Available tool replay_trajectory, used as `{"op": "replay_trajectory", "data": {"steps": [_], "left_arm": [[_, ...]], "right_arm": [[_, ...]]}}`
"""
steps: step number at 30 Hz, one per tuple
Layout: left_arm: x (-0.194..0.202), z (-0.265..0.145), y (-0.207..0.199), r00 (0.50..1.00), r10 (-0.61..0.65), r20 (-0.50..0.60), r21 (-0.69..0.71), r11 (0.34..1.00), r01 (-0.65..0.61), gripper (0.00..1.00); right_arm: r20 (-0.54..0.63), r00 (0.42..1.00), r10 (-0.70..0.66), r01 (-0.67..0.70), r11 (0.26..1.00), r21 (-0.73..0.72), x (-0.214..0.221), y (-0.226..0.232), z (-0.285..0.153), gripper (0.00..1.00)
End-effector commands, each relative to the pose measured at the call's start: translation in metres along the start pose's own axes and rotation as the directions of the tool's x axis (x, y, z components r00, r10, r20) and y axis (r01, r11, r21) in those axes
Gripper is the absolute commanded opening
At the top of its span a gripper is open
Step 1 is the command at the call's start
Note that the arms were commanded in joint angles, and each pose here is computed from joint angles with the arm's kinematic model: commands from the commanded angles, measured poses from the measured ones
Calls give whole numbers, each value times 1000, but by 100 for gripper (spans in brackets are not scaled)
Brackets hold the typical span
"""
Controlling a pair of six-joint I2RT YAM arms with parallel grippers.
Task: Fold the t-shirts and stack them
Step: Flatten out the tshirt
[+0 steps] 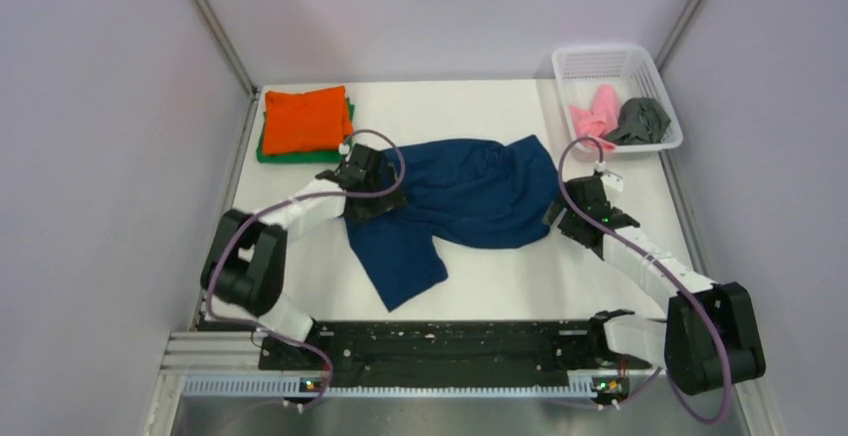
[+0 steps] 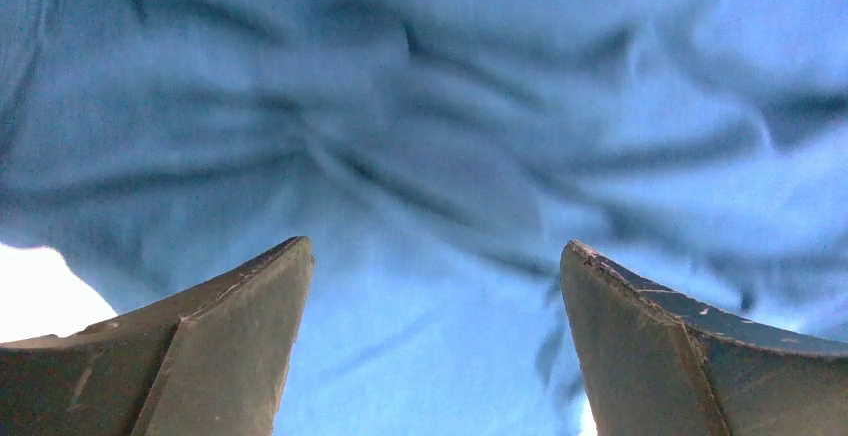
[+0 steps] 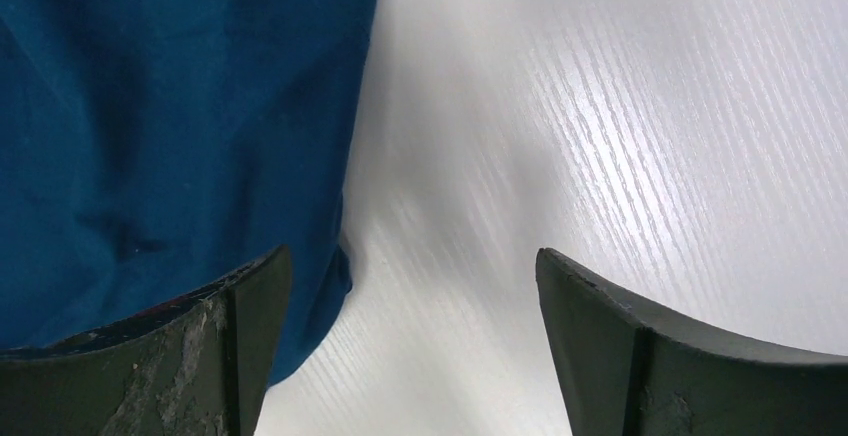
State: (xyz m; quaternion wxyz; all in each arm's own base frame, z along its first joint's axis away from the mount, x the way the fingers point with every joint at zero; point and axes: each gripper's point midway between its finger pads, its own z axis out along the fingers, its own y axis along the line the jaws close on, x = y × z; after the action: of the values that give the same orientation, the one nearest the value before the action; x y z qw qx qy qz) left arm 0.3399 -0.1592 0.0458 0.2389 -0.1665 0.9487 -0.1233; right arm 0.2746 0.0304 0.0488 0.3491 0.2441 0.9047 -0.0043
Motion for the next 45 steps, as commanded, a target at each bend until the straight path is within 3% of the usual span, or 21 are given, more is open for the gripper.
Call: {"op": "replay_trajectory", "data": {"steps": [1,4,8,10,14,19,20,24,26,27,29,30,31,34,36,39,40,45], "left_arm": [[31,-67,1,993,77,87,13,997,-79,99],[69,-87,21,996,61,69,14,998,-62,99],[134,-89,48,997,49,-56,21,999,-48,96],[159,-88,51,993,60,-101,27,998,-57,95],[183,-85,51,987,78,-139,1,997,-79,93],[202,-73,49,977,111,-182,-58,991,-123,88],[205,-68,46,975,115,-191,-55,990,-128,86],[210,-49,28,970,139,-201,-44,988,-150,70],[205,-38,22,973,151,-176,-59,985,-164,58],[199,-33,20,976,159,-149,-82,982,-173,46],[181,-28,24,983,160,-85,-187,967,-174,0],[168,-28,26,984,176,-35,-249,952,-179,0],[157,-33,26,983,186,-5,-289,940,-180,0],[121,-63,20,973,195,125,-315,938,-148,0],[89,-105,12,954,161,253,-240,966,-99,0],[44,-178,-7,898,71,434,-24,997,-67,0],[31,-203,-17,874,64,482,63,992,-107,0],[-21,-358,-41,757,-81,648,425,864,-271,0]], "right_arm": [[12,999,49,-49,998,-30,-4,6,3,89],[4,999,54,-53,996,-70,-2,13,2,85],[-3,999,53,-53,995,-88,-1,17,4,80],[-10,999,51,-51,992,-118,-3,25,5,72],[-53,998,46,-55,981,-185,4,41,11,61],[-117,993,28,-50,981,-187,20,44,24,57],[-129,991,24,-48,981,-189,24,46,28,52],[-163,986,22,-56,977,-205,33,51,37,44],[-162,987,23,-53,981,-186,34,48,42,36],[-157,987,23,-52,983,-179,34,47,43,30],[-148,989,23,-50,983,-177,32,47,44,10],[-144,989,18,-45,982,-183,29,49,43,0],[-135,991,16,-42,980,-196,24,52,39,0],[-81,997,-2,-17,971,-237,-1,59,12,0],[-19,1000,-5,0,964,-267,-25,63,-14,0],[79,997,1,27,939,-344,-61,71,-64,0],[110,994,13,30,926,-377,-73,75,-84,0],[267,958,109,62,826,-560,-132,91,-199,0]]}}
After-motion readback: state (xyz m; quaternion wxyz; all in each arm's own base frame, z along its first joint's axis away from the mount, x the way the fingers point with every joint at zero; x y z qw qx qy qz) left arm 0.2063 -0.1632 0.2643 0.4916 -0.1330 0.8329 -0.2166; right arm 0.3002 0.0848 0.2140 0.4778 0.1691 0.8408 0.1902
